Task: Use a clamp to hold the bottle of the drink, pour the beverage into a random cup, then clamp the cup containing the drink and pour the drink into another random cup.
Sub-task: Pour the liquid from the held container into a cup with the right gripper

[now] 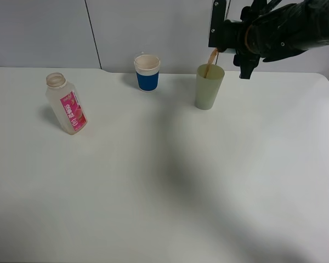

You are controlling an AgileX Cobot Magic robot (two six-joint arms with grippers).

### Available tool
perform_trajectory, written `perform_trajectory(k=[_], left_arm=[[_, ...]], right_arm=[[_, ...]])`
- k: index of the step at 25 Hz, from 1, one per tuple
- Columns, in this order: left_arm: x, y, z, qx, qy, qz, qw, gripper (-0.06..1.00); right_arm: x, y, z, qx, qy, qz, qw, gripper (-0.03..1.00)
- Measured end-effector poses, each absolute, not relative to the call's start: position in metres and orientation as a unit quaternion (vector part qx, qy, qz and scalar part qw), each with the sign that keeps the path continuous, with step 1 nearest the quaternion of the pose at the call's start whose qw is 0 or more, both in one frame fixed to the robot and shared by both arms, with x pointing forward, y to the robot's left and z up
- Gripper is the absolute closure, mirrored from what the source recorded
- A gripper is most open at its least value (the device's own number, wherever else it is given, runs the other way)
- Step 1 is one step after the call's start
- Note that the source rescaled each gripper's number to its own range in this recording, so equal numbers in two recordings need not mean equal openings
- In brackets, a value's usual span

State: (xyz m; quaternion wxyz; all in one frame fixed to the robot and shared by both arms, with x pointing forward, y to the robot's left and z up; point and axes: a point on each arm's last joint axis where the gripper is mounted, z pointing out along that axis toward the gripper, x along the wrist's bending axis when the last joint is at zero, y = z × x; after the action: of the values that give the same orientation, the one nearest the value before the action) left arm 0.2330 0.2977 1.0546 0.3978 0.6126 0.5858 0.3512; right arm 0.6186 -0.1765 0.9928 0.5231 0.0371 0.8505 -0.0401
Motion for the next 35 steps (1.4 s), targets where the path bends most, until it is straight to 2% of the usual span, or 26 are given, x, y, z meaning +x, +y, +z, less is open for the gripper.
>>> perform_trajectory(k=[26, 35], left_arm=[[0.233, 0.298, 1.055, 0.613, 0.586, 0.351, 0.398, -0.06], [0.233, 0.298, 1.055, 0.613, 0.586, 0.351, 0.398, -0.06]], right_arm=[[0.619, -0.178, 0.994, 0.003, 0.848, -0.074, 0.524, 0.96], [0.625, -0.170, 1.009, -0.009, 0.836, -0.073, 0.544, 0.96]])
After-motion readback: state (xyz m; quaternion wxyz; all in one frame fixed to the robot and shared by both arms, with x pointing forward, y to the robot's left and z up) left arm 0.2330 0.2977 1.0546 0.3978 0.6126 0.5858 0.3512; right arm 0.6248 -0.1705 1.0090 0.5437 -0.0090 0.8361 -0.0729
